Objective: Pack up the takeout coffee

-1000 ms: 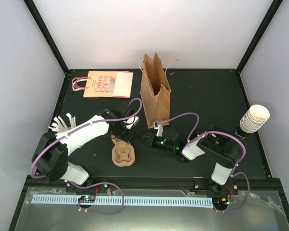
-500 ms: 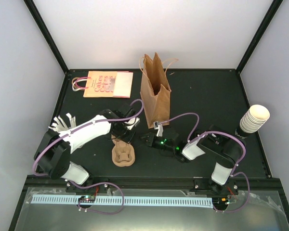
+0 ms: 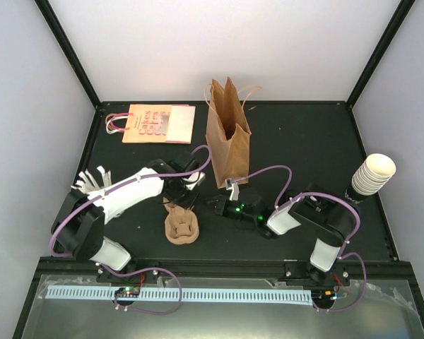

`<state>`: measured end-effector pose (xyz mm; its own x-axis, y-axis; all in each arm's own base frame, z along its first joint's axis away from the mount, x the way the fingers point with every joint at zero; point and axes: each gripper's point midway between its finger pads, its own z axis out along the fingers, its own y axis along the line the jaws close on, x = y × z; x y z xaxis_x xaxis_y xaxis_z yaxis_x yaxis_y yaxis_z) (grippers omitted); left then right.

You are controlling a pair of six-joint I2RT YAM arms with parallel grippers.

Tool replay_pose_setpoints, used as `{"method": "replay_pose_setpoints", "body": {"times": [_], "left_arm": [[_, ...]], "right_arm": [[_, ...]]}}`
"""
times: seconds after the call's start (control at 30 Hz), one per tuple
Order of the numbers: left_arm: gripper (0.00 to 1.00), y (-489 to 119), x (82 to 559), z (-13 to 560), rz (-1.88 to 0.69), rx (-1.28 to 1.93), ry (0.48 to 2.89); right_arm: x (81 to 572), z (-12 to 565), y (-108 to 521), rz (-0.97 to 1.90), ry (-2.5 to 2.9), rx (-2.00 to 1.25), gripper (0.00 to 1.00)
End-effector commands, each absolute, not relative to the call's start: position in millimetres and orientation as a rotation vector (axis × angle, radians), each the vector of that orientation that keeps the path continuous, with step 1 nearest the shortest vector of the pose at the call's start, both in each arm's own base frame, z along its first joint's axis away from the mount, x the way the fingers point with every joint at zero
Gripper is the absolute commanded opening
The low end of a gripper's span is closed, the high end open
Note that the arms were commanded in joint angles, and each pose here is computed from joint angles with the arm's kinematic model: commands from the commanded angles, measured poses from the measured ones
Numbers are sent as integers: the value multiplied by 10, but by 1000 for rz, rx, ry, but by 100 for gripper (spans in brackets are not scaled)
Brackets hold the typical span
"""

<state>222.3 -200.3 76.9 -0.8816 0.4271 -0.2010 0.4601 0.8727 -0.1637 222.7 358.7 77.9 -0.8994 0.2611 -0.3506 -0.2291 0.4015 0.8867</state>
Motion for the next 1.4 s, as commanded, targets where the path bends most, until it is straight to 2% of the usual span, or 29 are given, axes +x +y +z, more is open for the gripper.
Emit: {"method": "replay_pose_setpoints", "body": {"times": [0.0, 0.63, 0.87, 1.07, 1.37], "left_arm": [[13, -2054, 2257, 1010, -329, 695, 2828], [13, -2026, 2222, 1103, -343, 688, 2809], [13, -2023, 2213, 1137, -347, 689, 2804], [12, -2038, 2211, 1139, -358, 690, 2802], [9, -2050, 2188, 1135, -380, 699, 2794]], "right_arm": [[2281, 863, 3632, 1537, 2176, 11, 16], [2240, 914, 3836, 1631, 2176, -74, 17], [2215, 919, 3937, 1665, 2181, -106, 22], [2196, 929, 3987, 1689, 2178, -128, 22], [2263, 921, 3939, 1669, 2171, -58, 22]]}}
